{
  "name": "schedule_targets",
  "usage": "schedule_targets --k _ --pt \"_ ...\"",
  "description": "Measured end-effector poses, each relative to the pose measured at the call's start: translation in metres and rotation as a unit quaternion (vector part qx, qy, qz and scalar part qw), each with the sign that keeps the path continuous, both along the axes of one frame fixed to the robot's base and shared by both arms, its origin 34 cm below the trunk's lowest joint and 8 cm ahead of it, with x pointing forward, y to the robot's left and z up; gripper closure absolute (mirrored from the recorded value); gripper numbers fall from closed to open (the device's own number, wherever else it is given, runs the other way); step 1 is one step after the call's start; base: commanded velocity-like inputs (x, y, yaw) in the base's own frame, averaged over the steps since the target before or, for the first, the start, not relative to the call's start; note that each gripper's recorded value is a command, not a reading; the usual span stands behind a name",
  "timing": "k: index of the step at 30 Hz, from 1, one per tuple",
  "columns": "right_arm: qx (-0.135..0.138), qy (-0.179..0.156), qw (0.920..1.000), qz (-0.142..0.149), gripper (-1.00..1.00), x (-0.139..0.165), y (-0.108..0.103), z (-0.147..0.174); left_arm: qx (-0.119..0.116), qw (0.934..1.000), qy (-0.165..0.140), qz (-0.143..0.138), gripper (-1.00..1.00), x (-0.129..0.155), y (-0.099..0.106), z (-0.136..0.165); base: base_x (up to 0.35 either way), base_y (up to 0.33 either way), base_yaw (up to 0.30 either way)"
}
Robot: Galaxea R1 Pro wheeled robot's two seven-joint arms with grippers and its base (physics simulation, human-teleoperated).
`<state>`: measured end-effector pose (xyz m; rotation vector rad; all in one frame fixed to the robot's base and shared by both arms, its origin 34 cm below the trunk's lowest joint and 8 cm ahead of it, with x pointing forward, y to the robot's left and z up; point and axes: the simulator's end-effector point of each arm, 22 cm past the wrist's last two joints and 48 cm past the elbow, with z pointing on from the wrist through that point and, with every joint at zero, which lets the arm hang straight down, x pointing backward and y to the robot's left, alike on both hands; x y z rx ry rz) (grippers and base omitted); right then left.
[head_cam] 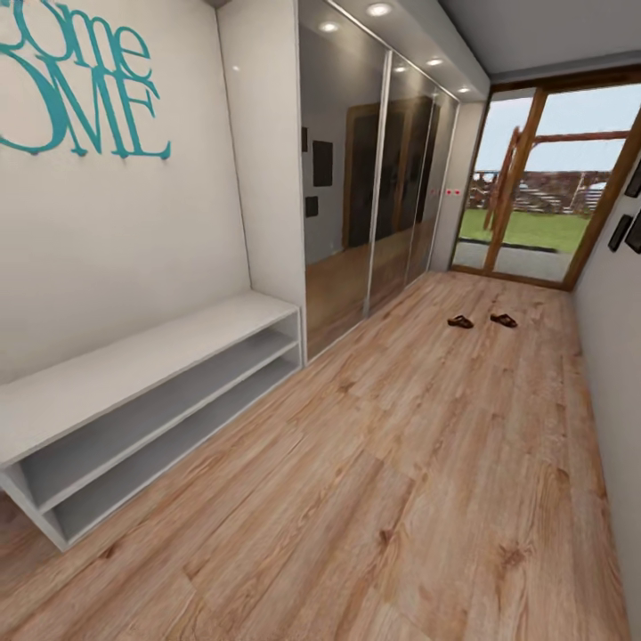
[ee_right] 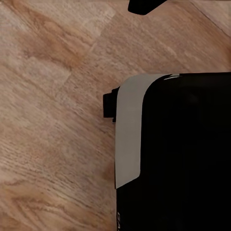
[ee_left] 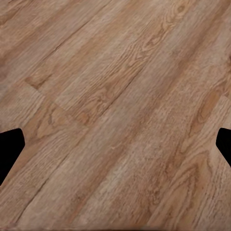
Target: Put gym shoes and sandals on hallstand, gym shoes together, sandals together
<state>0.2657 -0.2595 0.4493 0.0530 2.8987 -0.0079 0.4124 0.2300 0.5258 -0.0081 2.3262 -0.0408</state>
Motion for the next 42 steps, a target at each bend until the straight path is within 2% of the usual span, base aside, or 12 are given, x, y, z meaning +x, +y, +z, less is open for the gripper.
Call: schedule_targets --k 42 --pt "0.000 0.005 1.0000 0.000 -1.00 -0.0041 -0.0001 -0.0013 0.000 1.0000 0.006 0.000 -1.00 -0.0034 -0.0010 -0.0031 -0.016 -0.013 0.290"
